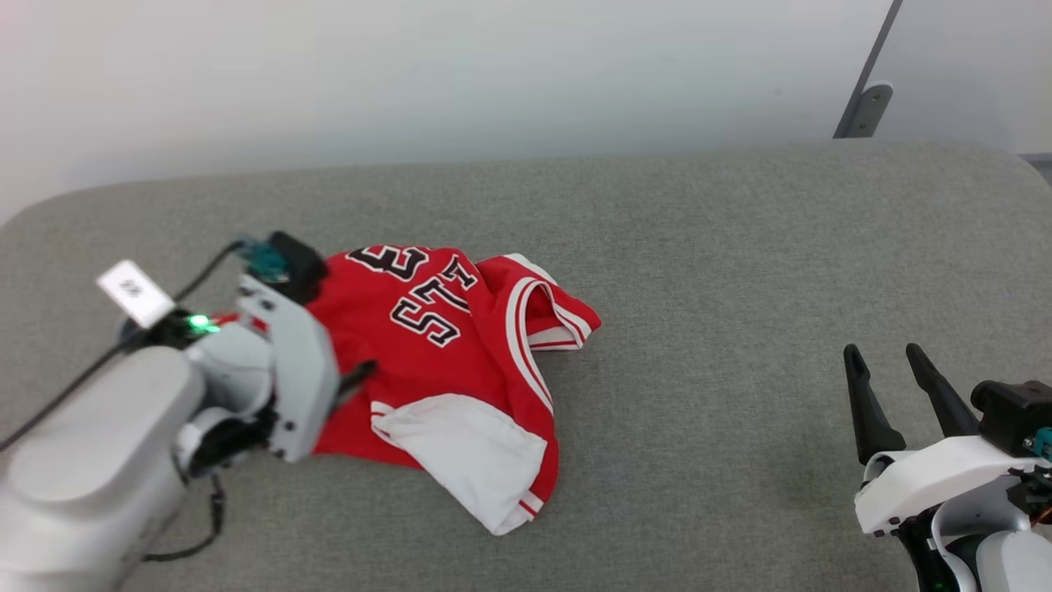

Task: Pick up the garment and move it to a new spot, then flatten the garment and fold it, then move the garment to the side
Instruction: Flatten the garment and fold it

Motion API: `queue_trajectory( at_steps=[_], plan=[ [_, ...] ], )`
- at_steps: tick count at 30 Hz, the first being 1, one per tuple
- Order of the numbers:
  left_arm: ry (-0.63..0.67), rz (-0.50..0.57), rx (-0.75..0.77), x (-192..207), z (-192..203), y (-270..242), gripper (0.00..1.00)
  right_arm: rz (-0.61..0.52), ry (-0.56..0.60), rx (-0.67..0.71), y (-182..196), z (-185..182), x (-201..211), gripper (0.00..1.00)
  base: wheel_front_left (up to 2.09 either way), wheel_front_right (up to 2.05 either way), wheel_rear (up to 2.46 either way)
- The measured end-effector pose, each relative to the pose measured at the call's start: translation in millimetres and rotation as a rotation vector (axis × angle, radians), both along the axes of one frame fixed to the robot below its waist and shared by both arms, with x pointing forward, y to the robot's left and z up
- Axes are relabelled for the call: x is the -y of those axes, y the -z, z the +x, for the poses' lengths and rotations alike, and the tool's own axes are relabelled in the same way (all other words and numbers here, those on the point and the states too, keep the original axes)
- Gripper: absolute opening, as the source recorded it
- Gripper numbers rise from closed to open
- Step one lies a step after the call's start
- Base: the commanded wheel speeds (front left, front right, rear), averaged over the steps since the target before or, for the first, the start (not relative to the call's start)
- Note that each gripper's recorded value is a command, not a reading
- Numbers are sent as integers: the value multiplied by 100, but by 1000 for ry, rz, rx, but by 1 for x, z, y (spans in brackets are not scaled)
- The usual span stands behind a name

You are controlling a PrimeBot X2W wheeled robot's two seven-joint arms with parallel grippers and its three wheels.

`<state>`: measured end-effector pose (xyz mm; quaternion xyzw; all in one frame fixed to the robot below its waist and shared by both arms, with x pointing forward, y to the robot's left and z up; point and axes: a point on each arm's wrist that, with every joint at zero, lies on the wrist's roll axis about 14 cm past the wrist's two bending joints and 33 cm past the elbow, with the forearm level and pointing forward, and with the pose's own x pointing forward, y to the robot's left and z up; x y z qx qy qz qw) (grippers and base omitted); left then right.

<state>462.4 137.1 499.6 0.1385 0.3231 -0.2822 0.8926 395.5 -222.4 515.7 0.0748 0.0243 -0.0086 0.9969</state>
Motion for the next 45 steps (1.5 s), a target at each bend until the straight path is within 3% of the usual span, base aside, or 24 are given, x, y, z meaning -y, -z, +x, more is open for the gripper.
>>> queue_trajectory(
  at_steps=[6, 21, 22, 23, 24, 25, 37, 45],
  plan=[
    [124, -17, -35, 39, -13, 6, 100, 7, 15, 2, 2, -1, 5, 100, 0, 0, 0],
    [145, 34, -200, 47, -13, 75, 100, 10, 87, -20, 15, -6, 26, 100, 0, 0, 0],
    [145, 33, -211, 48, -14, 78, 86, 9, 91, -22, 16, -7, 27, 100, 0, 0, 0],
    [151, 32, -219, 50, -15, 80, 56, 9, 95, -25, 17, -7, 29, 100, 0, 0, 0],
    [154, 25, -227, 52, -16, 82, 41, 8, 98, -26, 18, -8, 29, 100, 0, 0, 0],
    [157, 18, -236, 54, -17, 83, 0, 8, 99, -25, 18, -8, 30, 100, 0, 0, 0],
    [208, -42, -227, 61, -35, 61, 0, 13, 76, -16, 17, -1, 21, 100, 0, 0, 0],
    [153, -26, -192, 18, -49, 39, 0, 19, 34, -13, 15, 4, 7, 100, 0, 0, 0]
  ],
)
